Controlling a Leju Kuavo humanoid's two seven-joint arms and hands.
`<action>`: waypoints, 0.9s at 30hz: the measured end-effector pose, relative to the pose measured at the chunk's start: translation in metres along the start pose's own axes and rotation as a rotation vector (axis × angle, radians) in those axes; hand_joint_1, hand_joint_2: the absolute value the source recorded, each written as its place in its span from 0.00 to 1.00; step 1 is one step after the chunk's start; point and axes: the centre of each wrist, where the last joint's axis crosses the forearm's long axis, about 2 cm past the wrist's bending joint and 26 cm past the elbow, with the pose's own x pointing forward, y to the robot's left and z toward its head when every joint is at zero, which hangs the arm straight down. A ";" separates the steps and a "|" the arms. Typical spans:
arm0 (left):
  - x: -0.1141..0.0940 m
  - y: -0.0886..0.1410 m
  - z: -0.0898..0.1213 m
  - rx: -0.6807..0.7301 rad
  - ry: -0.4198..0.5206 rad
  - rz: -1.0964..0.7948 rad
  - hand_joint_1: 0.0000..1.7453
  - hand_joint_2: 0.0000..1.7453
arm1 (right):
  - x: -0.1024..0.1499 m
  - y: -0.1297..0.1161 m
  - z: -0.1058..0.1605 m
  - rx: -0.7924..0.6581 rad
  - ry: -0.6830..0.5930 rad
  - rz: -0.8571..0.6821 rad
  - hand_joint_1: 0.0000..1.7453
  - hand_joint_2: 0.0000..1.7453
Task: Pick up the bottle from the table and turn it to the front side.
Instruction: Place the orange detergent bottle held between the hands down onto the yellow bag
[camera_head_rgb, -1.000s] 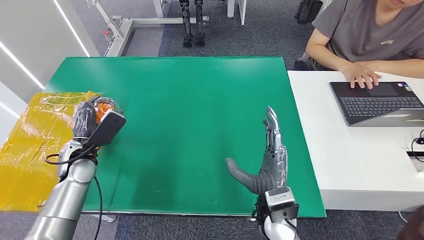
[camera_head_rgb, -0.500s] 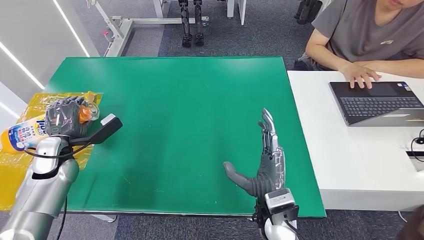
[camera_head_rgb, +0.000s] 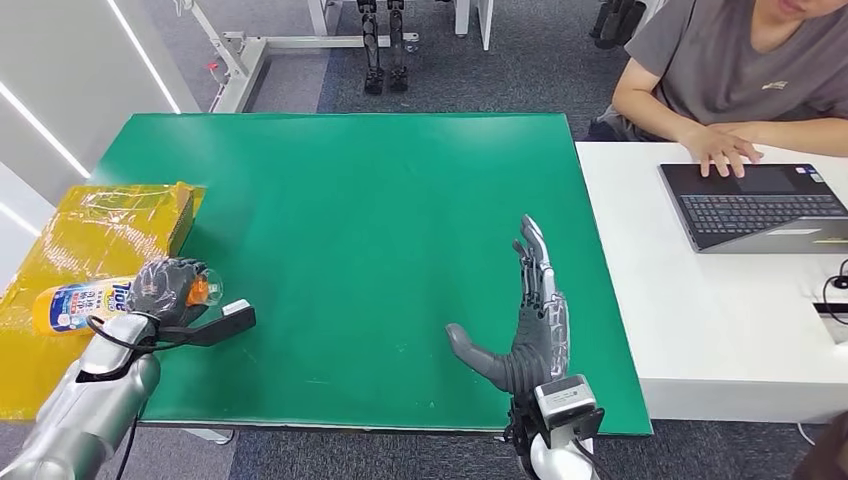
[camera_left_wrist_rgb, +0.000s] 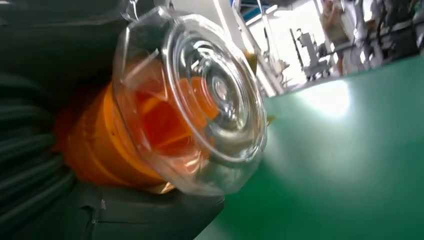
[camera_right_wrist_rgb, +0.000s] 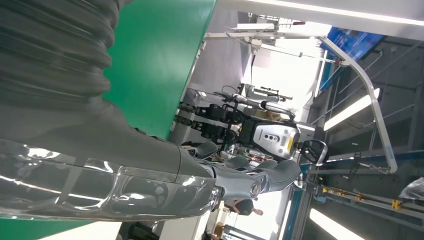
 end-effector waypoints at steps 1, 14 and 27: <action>-0.001 -0.002 0.000 -0.019 0.003 -0.001 1.00 1.00 | 0.000 0.000 0.000 0.000 0.000 0.000 0.00 1.00; -0.008 -0.004 -0.009 -0.120 0.008 -0.066 0.25 1.00 | 0.000 0.000 -0.001 -0.009 -0.003 0.007 0.00 1.00; 0.003 -0.001 -0.020 -0.097 0.036 -0.053 0.00 1.00 | 0.000 0.001 -0.001 -0.015 -0.003 0.015 0.00 1.00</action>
